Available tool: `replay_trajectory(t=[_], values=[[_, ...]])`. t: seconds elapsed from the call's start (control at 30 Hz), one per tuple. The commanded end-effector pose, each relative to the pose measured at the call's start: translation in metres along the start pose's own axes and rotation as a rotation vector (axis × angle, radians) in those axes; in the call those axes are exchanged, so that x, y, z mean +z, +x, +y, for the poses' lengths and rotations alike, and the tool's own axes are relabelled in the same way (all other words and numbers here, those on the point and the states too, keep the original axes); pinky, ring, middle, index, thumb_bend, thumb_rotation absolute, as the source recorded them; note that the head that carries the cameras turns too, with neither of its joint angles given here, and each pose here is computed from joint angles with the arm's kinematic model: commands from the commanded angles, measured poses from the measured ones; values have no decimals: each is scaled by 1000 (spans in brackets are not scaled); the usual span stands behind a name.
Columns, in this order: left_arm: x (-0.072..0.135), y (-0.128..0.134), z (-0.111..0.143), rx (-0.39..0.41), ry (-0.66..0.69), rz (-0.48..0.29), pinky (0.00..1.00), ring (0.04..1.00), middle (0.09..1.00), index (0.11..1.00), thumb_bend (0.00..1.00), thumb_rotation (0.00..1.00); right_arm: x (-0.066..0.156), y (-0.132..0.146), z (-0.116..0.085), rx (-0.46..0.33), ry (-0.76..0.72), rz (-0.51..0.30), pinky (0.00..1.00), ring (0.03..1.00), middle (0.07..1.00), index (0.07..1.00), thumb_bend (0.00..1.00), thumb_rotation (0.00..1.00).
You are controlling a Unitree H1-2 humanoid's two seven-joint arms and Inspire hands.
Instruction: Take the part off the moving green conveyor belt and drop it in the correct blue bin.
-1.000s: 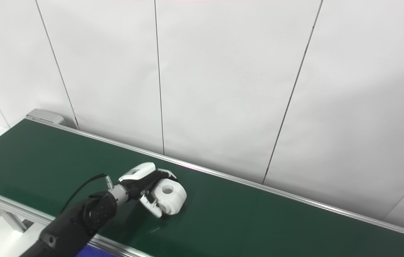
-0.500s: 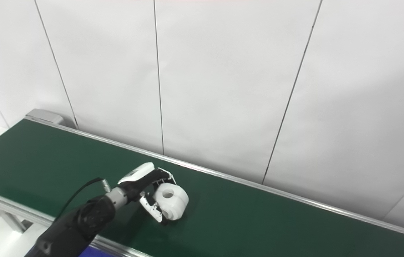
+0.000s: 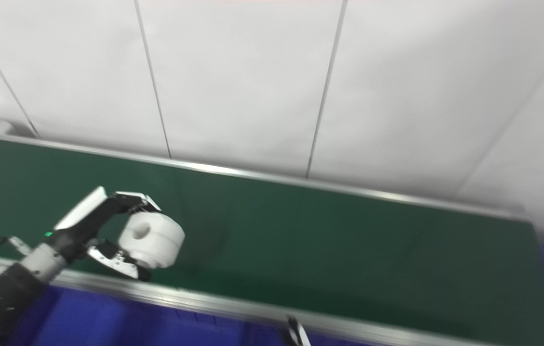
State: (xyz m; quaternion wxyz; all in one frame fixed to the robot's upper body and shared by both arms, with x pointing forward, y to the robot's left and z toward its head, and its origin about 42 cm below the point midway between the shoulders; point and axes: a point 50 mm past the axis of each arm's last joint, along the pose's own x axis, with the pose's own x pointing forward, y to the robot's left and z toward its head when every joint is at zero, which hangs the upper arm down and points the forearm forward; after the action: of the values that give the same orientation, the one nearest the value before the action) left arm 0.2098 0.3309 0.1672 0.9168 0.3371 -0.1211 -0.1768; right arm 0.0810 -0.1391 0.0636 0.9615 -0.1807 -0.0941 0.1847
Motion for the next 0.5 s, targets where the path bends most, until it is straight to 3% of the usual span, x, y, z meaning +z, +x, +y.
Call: replay_trajectory(t=[0.0,0.17,0.47], values=[[19,-2,3,-4,13,-85,469,459,491,501,503,0,13,1,0,-14,13,-27,807,851,891,990,856,776],[35,-14,-14,-43,-40,-71,455,457,504,491,503,0,21,3,-4,-28,27,-27,803,845,892,984,834,779],[45,-40,-37,-117,-57,-48,417,435,514,496,502,0,32,9,-12,-36,36,-22,785,828,879,967,827,772]])
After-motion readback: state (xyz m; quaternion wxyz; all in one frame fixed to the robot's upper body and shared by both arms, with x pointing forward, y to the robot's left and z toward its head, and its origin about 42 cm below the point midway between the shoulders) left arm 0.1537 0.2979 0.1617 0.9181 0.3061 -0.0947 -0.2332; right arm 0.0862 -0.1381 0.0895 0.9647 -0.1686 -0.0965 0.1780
